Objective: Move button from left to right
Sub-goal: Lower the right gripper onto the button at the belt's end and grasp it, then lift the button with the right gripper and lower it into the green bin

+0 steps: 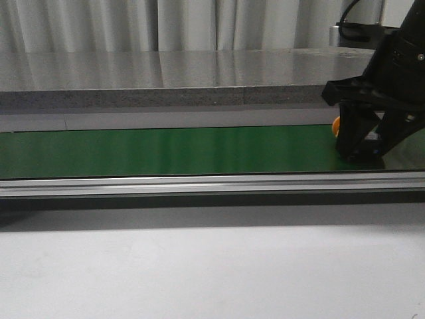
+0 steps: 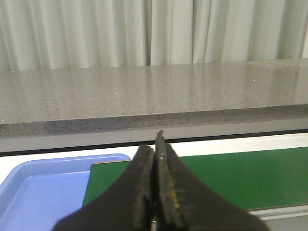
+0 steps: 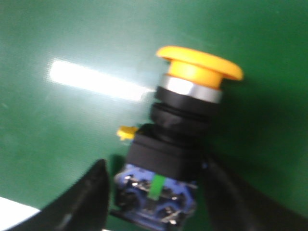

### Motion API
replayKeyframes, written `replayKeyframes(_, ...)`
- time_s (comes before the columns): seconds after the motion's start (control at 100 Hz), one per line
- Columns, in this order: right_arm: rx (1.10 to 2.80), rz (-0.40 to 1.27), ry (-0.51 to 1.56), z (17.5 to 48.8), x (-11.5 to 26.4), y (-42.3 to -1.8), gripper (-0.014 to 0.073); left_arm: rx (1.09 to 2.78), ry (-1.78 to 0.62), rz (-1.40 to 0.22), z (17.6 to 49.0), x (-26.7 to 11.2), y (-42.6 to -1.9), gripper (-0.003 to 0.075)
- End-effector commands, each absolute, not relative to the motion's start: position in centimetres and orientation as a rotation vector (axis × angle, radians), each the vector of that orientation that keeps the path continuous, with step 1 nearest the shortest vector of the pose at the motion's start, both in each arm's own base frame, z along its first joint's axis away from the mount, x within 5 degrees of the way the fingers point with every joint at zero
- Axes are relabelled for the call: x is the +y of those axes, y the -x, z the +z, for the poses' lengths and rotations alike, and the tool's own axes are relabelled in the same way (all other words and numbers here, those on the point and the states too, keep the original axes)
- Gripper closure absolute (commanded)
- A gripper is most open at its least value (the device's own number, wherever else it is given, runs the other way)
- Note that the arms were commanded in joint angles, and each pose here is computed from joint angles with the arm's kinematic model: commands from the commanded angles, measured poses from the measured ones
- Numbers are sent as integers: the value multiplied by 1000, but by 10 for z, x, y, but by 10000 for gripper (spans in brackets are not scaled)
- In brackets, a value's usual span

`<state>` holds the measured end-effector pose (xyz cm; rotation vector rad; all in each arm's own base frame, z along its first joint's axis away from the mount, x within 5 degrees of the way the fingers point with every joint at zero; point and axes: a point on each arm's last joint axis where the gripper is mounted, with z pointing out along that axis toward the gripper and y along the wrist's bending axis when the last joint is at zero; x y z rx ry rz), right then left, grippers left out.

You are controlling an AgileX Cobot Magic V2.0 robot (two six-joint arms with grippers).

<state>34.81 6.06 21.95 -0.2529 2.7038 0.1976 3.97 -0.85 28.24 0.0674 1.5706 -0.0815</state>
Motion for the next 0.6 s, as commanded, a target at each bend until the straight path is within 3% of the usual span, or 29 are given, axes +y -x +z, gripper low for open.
replayKeyframes(0.0,2615,204,239,242,61,-351,325,1480,-45,-87,297,-7,-39,741)
replayKeyframes(0.08,2623,206,238,242,61,-350,392,1480,-45,-87,297,-7,-39,741)
replayKeyframes(0.37,2576,201,218,266,53,-340,389,1480,-45,-87,297,-7,-39,741)
replayKeyframes(0.59,2500,126,79,303,3,-330,389,1480,-45,-87,297,-7,-39,741)
